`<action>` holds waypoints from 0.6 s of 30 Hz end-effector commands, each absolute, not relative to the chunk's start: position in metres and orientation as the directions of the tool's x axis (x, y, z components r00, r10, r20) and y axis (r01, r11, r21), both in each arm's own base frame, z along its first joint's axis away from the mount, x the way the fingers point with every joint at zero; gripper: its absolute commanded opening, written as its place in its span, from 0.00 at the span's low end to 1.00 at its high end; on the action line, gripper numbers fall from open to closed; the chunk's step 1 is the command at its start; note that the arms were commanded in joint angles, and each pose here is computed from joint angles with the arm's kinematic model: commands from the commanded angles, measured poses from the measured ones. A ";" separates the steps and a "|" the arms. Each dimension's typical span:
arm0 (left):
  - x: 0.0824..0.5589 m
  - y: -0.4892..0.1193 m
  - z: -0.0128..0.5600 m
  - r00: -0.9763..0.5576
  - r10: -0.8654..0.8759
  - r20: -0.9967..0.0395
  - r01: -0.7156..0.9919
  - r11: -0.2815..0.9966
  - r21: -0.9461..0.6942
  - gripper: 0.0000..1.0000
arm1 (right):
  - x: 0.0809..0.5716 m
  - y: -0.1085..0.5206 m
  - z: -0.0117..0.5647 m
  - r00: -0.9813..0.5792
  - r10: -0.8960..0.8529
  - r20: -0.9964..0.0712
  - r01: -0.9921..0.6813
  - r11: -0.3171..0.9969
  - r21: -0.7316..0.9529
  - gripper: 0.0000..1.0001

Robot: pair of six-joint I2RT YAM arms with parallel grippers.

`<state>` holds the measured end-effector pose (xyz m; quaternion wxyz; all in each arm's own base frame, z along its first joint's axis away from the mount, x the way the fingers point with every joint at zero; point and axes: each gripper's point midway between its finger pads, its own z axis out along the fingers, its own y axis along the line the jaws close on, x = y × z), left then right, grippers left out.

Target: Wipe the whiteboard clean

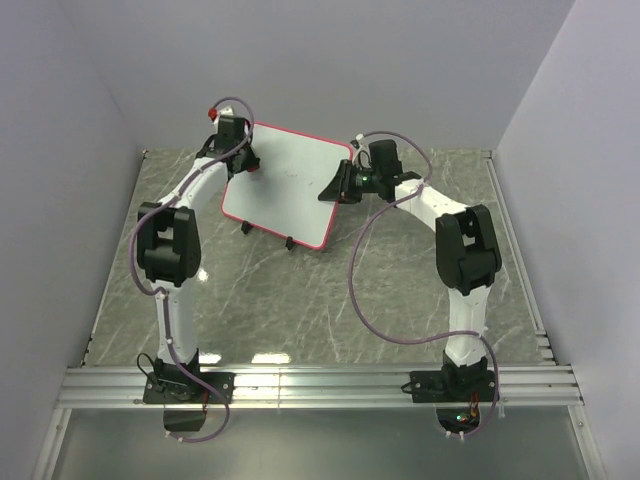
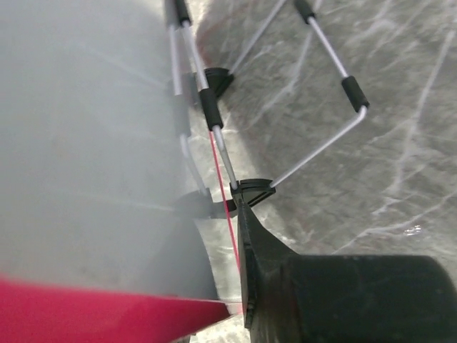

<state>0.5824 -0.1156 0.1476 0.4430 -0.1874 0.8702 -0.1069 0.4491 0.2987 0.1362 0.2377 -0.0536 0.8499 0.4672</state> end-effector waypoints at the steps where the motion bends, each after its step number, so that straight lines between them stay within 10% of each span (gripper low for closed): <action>1: 0.578 -0.137 0.110 -0.581 -0.377 -0.722 -0.210 0.926 -0.315 0.00 | 0.407 0.311 0.119 -0.891 -0.041 -0.452 -0.394 0.564 0.726 0.00; 18: 0.467 -0.264 0.068 -0.764 -0.248 -0.595 -0.009 0.927 -0.376 0.00 | 0.412 0.311 0.113 -0.891 -0.045 -0.453 -0.392 0.580 0.714 0.00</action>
